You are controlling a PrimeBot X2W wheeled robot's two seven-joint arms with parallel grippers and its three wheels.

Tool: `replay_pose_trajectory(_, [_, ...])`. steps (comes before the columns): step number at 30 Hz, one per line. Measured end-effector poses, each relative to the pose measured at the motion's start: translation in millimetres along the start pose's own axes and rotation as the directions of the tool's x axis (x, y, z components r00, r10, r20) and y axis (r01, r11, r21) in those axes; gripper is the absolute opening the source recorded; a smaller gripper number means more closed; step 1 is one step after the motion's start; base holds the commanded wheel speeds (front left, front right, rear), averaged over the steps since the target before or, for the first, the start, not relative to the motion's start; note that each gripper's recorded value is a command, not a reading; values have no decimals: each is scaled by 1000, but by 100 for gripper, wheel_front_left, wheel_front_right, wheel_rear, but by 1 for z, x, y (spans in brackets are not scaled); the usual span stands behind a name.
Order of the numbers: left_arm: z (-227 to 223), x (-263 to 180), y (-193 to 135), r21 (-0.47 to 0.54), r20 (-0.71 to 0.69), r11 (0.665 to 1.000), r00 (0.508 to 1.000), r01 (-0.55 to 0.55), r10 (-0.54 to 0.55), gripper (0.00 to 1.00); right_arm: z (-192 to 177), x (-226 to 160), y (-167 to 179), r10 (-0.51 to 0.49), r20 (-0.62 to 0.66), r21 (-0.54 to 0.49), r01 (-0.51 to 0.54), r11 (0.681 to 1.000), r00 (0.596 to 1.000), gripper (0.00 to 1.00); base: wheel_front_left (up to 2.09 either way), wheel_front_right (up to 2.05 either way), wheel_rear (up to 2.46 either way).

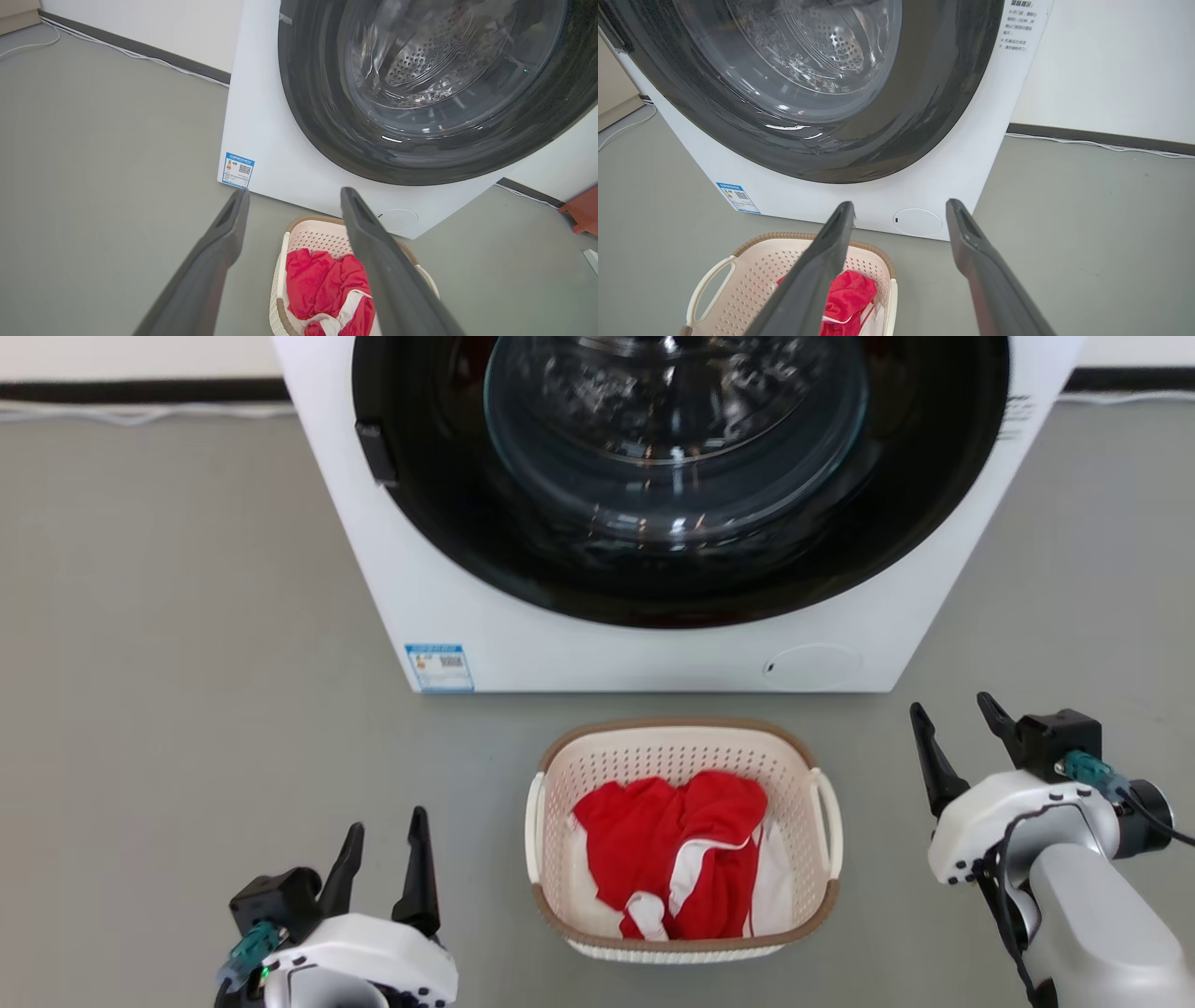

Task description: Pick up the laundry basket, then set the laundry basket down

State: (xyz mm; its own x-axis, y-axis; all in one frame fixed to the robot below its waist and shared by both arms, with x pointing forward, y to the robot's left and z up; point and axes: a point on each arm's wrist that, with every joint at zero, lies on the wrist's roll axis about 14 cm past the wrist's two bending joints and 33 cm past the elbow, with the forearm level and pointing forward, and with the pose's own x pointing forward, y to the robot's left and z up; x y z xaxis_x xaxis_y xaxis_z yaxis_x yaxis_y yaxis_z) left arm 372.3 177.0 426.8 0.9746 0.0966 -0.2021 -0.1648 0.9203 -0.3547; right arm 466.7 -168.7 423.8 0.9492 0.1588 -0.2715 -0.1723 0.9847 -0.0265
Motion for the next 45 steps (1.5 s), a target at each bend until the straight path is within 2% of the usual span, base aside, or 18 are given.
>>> replay_pose_trajectory(10, [16, -16, 3, 16, 58, 1000, 998, 11, -12, 100, 28, -44, -12, -35, 138, -11, 36, 999, 990, 100, 0, 0, 0])
replay_pose_trajectory(25, [19, -36, 8, 41, 80, 999, 997, 14, -17, 100, 28, -98, 0, -39, 226, -29, 47, 998, 973, 100, 0, 0, 0])
replay_pose_trajectory(45, [26, -44, 17, 67, 106, 998, 994, -9, 2, 100, 24, -103, 5, -50, 227, -17, 55, 998, 973, 100, 0, 0, 0])
